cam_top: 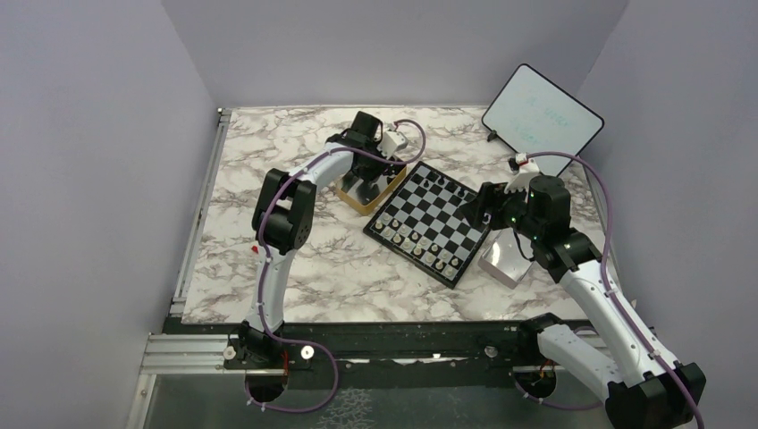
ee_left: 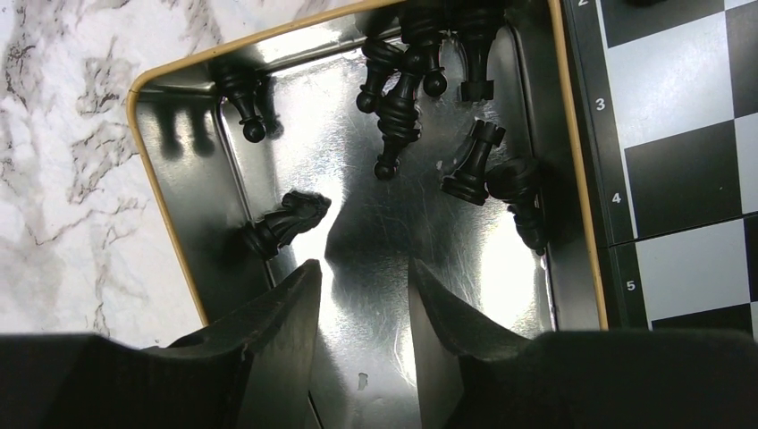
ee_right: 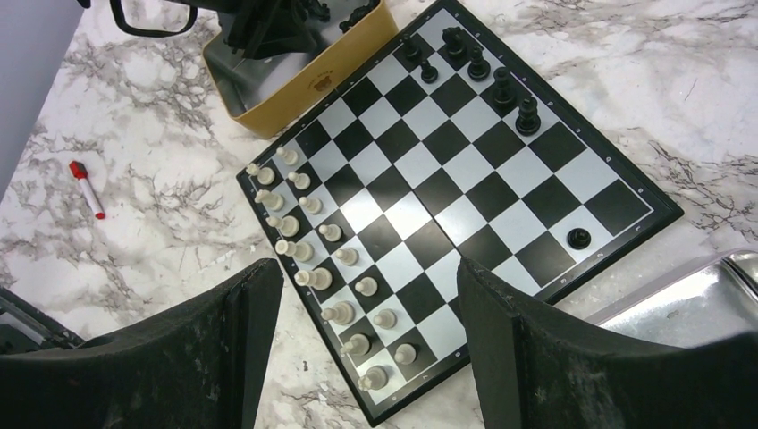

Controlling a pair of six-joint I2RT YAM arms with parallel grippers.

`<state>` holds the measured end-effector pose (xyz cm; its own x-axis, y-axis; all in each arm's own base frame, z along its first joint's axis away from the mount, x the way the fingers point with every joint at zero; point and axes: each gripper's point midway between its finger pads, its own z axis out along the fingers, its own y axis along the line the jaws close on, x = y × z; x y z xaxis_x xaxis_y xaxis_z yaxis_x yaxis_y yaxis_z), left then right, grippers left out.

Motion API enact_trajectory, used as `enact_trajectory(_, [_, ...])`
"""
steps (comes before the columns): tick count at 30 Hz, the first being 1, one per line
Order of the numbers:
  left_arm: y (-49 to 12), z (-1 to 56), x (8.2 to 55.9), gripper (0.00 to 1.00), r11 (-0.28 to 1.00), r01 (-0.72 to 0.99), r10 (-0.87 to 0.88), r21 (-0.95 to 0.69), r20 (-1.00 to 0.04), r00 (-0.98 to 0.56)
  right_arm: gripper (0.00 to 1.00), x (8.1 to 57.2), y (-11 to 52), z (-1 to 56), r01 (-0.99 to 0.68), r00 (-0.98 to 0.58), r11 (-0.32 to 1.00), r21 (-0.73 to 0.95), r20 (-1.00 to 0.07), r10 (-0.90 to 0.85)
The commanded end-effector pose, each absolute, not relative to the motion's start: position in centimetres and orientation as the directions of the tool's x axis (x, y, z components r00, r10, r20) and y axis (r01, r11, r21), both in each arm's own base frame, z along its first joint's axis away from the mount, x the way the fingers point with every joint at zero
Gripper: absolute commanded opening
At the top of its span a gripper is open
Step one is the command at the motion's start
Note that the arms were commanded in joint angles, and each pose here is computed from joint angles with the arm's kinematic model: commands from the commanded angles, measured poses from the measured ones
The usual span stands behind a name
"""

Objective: Set up the chess pieces on the board
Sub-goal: Adjust the chess piece in the storage box.

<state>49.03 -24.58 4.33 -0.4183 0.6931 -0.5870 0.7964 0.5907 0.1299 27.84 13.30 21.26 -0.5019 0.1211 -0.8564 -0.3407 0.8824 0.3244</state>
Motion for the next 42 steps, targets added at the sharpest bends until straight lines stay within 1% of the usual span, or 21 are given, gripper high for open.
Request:
enact_trajectory(1, [-25.3,9.5,50.7,0.44,0.593,0.778,0.678,0.207,-0.649,-0.344,0.77,28.1,12.9,21.8,-0.333,-0.482,0.893,0.302,-0.869,0.114])
enact_trajectory(4, [-25.1,11.1,51.7,0.46,0.621,0.746,0.664,0.241,-0.667,-0.337,0.77,28.2,13.0,21.3,-0.333,-0.493,0.892,0.305,-0.863,0.11])
enact_trajectory(9, [-23.7,12.1,53.6,0.46,0.755,0.599,0.582,0.265,-0.691,-0.428,0.77,28.5,13.0,21.4,-0.339,-0.494,0.895,0.292,-0.864,0.095])
enact_trajectory(12, [-23.6,12.3,53.5,0.46,0.817,0.534,0.501,0.216,-0.725,-0.473,0.77,28.7,12.8,21.4,-0.329,-0.494,0.899,0.288,-0.864,0.096])
enact_trajectory(16, [-23.9,11.9,53.2,0.46,0.874,0.464,0.404,0.143,-0.745,-0.531,0.77,28.8,12.7,21.5,-0.314,-0.497,0.904,0.291,-0.861,0.104])
enact_trajectory(21, [-24.0,11.6,52.6,0.46,0.912,0.361,0.379,0.195,-0.738,-0.558,0.77,29.0,13.0,22.0,-0.327,-0.485,0.895,0.302,-0.867,0.115])
enact_trajectory(25, [-24.9,12.1,52.0,0.46,0.908,0.376,0.378,0.184,-0.745,-0.55,0.77,29.1,13.2,21.5,-0.326,-0.501,0.894,0.308,-0.858,0.112])
enact_trajectory(29, [-26.5,11.8,51.0,0.51,0.823,0.535,0.485,0.19,-0.725,-0.489,0.77,28.8,13.0,21.3,-0.328,-0.503,0.896,0.3,-0.858,0.104])
enact_trajectory(31, [-26.5,11.7,50.5,0.52,0.791,0.575,0.528,0.21,-0.71,-0.466,0.77,28.7,12.9,21.4,-0.328,-0.492,0.898,0.292,-0.865,0.101])
enact_trajectory(34, [-24.6,12.3,51.0,0.51,0.838,0.483,0.504,0.255,-0.7,-0.506,0.77,28.5,12.5,21.1,-0.32,-0.49,0.906,0.278,-0.867,0.093])
enact_trajectory(36, [-24.0,12.8,50.9,0.51,0.875,0.42,0.454,0.24,-0.709,-0.54,0.77,28.4,12.4,20.9,-0.321,-0.488,0.908,0.271,-0.868,0.087])
enact_trajectory(39, [-22.8,14.1,50.8,0.49,0.95,0.253,0.303,0.185,-0.748,-0.59,0.77,28.3,12.3,21.0,-0.318,-0.489,0.91,0.268,-0.868,0.085])
enact_trajectory(42, [-22.3,15.1,50.7,0.49,0.991,0.098,0.134,0.094,-0.786,-0.604,0.77,28.3,12.4,21.1,-0.325,-0.483,0.908,0.266,-0.872,0.083])
